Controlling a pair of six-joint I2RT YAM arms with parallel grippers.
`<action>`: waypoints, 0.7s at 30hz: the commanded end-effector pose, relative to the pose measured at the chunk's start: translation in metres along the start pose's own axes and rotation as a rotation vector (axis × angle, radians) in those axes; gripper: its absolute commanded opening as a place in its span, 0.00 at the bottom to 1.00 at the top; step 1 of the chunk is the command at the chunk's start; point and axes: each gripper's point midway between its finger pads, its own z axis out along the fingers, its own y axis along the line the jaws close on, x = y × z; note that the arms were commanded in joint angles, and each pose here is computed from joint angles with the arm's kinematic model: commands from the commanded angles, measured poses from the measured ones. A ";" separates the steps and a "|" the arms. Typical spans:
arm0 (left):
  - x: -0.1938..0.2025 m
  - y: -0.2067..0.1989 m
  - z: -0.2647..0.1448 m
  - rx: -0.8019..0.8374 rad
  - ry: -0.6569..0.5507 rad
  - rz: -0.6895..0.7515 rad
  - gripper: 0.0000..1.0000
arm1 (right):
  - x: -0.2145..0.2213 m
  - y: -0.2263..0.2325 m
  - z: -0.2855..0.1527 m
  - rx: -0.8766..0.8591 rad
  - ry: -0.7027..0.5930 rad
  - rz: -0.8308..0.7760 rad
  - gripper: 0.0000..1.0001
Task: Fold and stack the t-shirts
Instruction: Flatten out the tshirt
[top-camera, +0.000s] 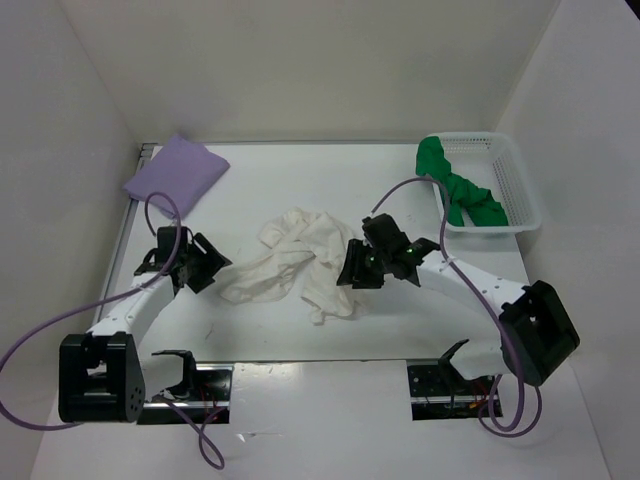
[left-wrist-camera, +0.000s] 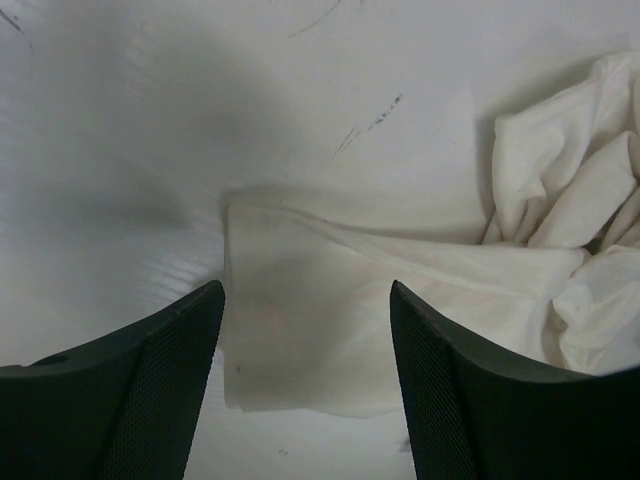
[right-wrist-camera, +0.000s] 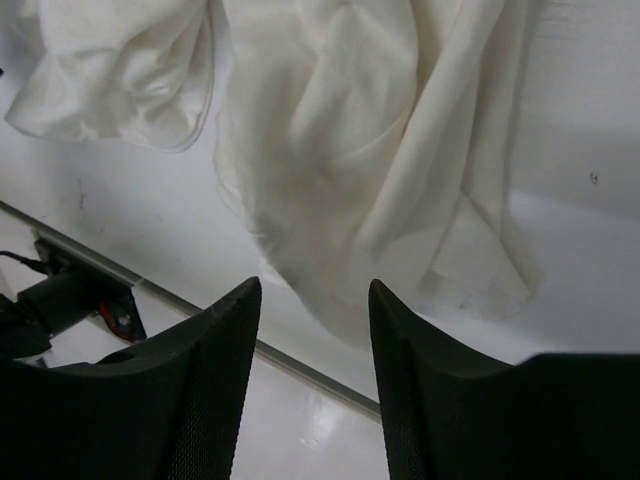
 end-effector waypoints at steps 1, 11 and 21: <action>-0.021 -0.007 0.009 0.019 -0.087 -0.007 0.74 | -0.022 0.012 0.001 0.006 -0.065 -0.063 0.54; 0.003 0.006 0.045 -0.062 0.048 0.056 0.55 | -0.032 0.014 0.008 0.064 -0.065 -0.129 0.55; -0.016 -0.025 0.030 0.028 -0.014 0.076 0.15 | -0.052 0.030 0.027 0.064 -0.092 -0.129 0.22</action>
